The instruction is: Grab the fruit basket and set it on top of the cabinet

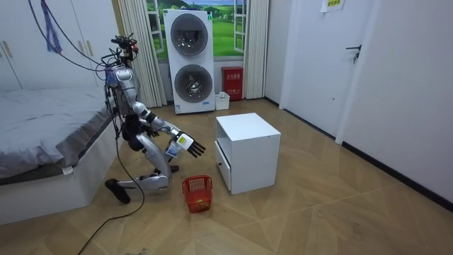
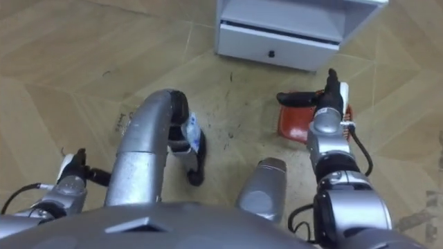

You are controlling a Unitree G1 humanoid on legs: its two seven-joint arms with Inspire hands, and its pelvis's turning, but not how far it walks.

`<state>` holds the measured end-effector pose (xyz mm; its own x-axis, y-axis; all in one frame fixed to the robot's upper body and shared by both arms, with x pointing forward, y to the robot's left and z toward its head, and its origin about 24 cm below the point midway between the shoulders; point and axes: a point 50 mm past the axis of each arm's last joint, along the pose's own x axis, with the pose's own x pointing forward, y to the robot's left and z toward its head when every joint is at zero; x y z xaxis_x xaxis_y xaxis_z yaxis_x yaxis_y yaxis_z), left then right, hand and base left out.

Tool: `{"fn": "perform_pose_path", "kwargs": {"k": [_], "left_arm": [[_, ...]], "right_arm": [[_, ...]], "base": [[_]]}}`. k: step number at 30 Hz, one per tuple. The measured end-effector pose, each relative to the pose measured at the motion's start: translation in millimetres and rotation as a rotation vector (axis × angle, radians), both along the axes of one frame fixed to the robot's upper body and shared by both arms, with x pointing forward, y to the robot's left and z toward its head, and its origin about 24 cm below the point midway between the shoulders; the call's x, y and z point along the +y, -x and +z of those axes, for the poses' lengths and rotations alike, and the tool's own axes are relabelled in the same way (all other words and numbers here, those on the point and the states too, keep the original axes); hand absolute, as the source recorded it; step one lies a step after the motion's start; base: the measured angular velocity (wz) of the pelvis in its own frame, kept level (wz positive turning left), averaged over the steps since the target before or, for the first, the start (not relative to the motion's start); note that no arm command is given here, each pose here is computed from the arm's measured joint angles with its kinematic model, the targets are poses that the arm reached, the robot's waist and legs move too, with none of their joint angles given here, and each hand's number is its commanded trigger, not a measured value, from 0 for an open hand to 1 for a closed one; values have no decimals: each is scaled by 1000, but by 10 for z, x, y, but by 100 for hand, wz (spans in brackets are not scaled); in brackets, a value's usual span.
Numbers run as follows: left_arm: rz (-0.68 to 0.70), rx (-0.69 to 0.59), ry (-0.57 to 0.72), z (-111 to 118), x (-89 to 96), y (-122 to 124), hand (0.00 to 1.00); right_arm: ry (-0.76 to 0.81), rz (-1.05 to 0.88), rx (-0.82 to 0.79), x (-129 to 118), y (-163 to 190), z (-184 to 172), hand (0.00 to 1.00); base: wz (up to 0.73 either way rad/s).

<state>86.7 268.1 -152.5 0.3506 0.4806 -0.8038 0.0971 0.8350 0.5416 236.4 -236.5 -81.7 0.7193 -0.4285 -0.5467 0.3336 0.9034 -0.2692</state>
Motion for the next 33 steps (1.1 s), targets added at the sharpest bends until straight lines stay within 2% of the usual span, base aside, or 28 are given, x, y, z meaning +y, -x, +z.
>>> {"fn": "perform_pose_path", "kwargs": {"k": [3,8,19,22,26,33], "left_arm": [[-16,9,-17,-9,-5,58,0],[1,81,-25,-37,52,346,0],[-83,119,5,-72,-31,409,0],[-94,135,66,-118,-163,442,0],[-116,114,96,-113,-179,341,0],[-147,124,121,-122,-208,348,0]], "right_arm": [[16,-30,-31,-38,7,45,0],[16,-30,-19,8,82,-6,0],[88,6,-15,-11,71,16,0],[122,45,-42,-34,-41,105,0],[133,50,-48,-57,-55,125,0],[131,62,-52,-73,-67,139,0]], "base": [[44],[-15],[0],[-32],[4],[-3]]}}
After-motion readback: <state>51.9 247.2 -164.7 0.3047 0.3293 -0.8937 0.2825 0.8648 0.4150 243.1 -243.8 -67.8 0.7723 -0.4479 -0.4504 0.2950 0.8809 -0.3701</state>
